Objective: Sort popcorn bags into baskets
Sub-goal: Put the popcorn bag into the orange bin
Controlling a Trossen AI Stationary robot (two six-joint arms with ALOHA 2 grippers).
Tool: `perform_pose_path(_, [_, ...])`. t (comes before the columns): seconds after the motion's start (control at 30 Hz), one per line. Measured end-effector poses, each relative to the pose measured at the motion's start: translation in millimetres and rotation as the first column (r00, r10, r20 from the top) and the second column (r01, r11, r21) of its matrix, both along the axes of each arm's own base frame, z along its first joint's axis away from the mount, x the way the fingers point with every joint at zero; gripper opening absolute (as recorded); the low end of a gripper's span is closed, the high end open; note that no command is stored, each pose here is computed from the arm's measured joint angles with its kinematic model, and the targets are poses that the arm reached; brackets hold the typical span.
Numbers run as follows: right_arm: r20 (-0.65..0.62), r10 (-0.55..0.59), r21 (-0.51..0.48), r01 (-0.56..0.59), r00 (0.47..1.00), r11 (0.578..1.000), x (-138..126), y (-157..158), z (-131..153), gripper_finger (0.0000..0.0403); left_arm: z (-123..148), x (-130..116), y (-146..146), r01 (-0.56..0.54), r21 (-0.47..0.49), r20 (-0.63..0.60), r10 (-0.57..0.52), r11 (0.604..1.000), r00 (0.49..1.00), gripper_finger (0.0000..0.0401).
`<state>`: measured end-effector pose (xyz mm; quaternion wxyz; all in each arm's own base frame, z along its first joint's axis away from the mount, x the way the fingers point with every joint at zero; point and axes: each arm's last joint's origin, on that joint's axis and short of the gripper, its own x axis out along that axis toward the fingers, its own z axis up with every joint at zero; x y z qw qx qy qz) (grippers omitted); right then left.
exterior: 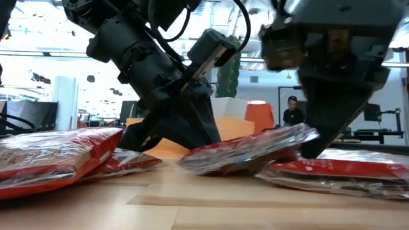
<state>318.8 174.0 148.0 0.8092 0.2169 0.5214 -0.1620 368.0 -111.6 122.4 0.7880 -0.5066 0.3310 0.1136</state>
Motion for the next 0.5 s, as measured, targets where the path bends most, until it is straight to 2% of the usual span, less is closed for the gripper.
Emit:
perform_pose_path(0.27, [-0.055,-0.019,-0.035,0.017,0.998,0.999,-34.2,1.4,38.9,0.0015,30.2,-5.6,-2.9,0.029,-0.052,0.053,-0.026,0.998,0.998,0.0002])
perform_pose_path(0.5, [0.001,-0.115,-0.094,0.114,0.993,0.989,-64.7,-3.1,74.9,0.0031,65.1,-14.5,1.9,0.037,-0.053,0.115,-0.031,0.998,0.993,0.0001])
